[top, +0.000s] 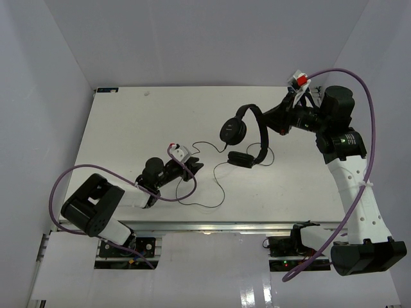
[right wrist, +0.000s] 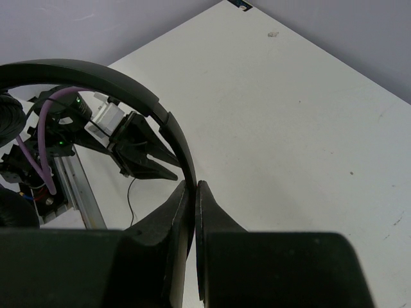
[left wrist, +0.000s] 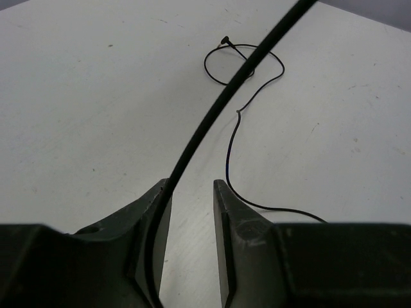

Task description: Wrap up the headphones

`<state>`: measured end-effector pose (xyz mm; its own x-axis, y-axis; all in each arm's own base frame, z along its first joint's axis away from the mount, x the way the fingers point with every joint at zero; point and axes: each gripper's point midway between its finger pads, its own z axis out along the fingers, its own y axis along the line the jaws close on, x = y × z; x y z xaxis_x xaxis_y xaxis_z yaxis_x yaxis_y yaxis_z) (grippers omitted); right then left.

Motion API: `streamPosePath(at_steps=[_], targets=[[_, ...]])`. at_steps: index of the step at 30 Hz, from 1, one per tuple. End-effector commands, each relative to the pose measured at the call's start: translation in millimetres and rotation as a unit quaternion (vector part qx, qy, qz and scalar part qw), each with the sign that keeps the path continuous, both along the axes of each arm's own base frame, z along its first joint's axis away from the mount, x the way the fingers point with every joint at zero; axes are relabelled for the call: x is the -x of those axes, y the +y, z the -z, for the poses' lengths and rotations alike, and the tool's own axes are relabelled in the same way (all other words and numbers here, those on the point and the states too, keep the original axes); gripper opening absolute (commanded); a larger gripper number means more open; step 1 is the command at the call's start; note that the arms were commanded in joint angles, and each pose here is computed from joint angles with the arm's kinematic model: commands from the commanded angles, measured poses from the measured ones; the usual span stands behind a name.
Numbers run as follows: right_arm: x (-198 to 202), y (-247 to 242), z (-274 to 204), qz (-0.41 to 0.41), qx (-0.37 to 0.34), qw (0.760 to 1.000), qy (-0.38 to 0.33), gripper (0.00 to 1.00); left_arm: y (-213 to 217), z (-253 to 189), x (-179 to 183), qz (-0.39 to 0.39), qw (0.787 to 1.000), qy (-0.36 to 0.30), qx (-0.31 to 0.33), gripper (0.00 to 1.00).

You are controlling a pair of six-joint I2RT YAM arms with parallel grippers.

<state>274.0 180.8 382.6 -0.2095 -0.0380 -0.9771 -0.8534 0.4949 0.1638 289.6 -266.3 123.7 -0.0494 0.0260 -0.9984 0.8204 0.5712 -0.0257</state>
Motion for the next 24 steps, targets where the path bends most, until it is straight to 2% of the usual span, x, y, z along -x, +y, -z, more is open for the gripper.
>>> streamPosePath(at_steps=[1, 8, 11, 13, 19, 24], targets=[[10.5, -1.4, -31.6, -0.007, -0.017, 0.999, -0.033, 0.08, 4.0, -6.6, 2.3, -0.01, 1.0, -0.014, 0.008, 0.36], [5.4, -4.7, -26.5, 0.004, -0.011, 0.999, -0.033, 0.08, 6.7, -24.8, 11.3, -0.003, 0.999, -0.028, 0.022, 0.25], [4.9, -5.6, -24.3, 0.005, -0.01, 0.999, -0.031, 0.08, 11.3, -29.4, 16.7, -0.006, 0.999, -0.031, 0.025, 0.07], [4.9, -5.9, -25.5, 0.006, -0.01, 0.999, -0.033, 0.08, 13.7, -30.1, 18.9, -0.009, 0.999, -0.03, 0.028, 0.0], [2.7, -10.9, -26.1, 0.021, 0.0, 0.999, -0.045, 0.08, 17.1, -33.6, 26.2, -0.008, 0.999, -0.026, 0.037, 0.0], [-3.6, -17.7, -14.8, 0.04, 0.026, 0.998, -0.049, 0.08, 19.0, -58.3, 31.8, -0.003, 0.998, -0.041, 0.047, 0.0]])
